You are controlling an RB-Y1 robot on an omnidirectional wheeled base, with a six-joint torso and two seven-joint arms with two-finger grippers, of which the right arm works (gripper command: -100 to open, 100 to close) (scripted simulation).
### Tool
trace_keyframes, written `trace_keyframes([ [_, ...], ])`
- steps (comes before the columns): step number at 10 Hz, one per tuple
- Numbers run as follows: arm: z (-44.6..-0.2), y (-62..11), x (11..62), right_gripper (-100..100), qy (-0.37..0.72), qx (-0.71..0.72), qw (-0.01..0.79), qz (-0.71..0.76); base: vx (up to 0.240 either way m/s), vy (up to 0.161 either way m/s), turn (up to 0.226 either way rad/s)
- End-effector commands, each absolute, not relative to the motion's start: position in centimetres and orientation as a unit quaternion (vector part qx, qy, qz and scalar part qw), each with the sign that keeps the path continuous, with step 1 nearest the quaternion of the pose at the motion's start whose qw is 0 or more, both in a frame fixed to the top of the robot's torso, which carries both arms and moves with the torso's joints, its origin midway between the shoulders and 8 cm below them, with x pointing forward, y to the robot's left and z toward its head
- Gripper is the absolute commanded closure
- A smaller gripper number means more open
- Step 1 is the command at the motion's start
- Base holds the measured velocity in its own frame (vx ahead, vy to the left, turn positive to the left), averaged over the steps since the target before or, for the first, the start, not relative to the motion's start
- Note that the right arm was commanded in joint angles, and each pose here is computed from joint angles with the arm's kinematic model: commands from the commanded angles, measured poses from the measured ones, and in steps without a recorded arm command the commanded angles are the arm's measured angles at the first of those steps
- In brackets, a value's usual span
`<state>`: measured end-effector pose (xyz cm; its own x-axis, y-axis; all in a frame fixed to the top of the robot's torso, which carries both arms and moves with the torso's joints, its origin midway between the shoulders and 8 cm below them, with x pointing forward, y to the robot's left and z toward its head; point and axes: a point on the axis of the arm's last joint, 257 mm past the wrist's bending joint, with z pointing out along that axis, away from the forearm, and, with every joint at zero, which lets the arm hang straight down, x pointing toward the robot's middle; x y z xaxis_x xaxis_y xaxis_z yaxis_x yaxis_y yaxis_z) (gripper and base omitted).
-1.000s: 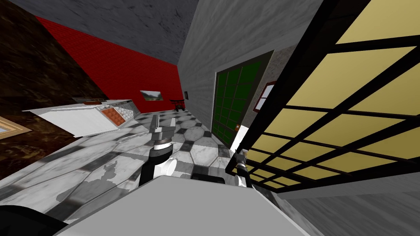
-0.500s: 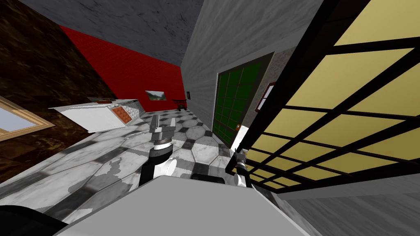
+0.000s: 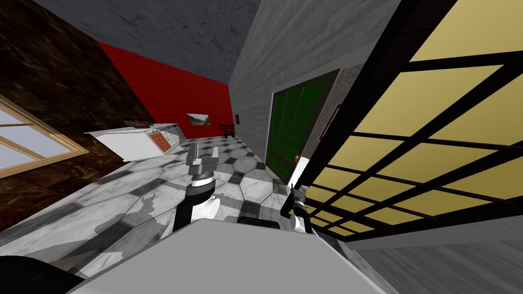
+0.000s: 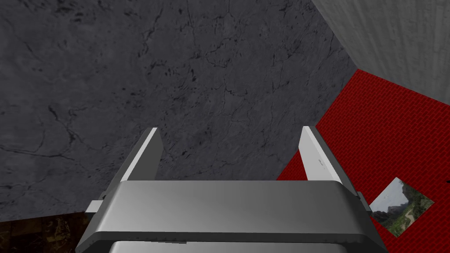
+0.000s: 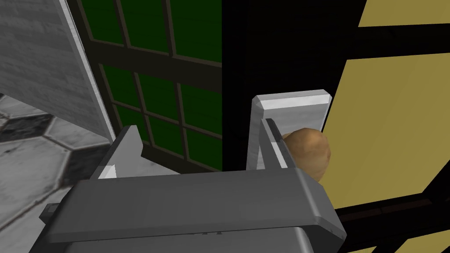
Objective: Pull the door open
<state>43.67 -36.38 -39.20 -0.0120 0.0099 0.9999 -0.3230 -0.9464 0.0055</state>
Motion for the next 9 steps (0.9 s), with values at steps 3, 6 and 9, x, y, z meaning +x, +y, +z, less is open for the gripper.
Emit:
trace_keyframes([
  [3,-39.5,-38.5,41.8,-100,-0.120,0.689,0.123,0.705,0.007,-0.009,0.137],
  [6,-39.7,-40.1,40.4,-100,-0.123,0.686,0.130,0.705,0.025,-0.030,0.066],
  [9,-39.8,-41.4,39.3,-100,-0.125,0.684,0.135,0.705,0.010,-0.009,0.032],
])
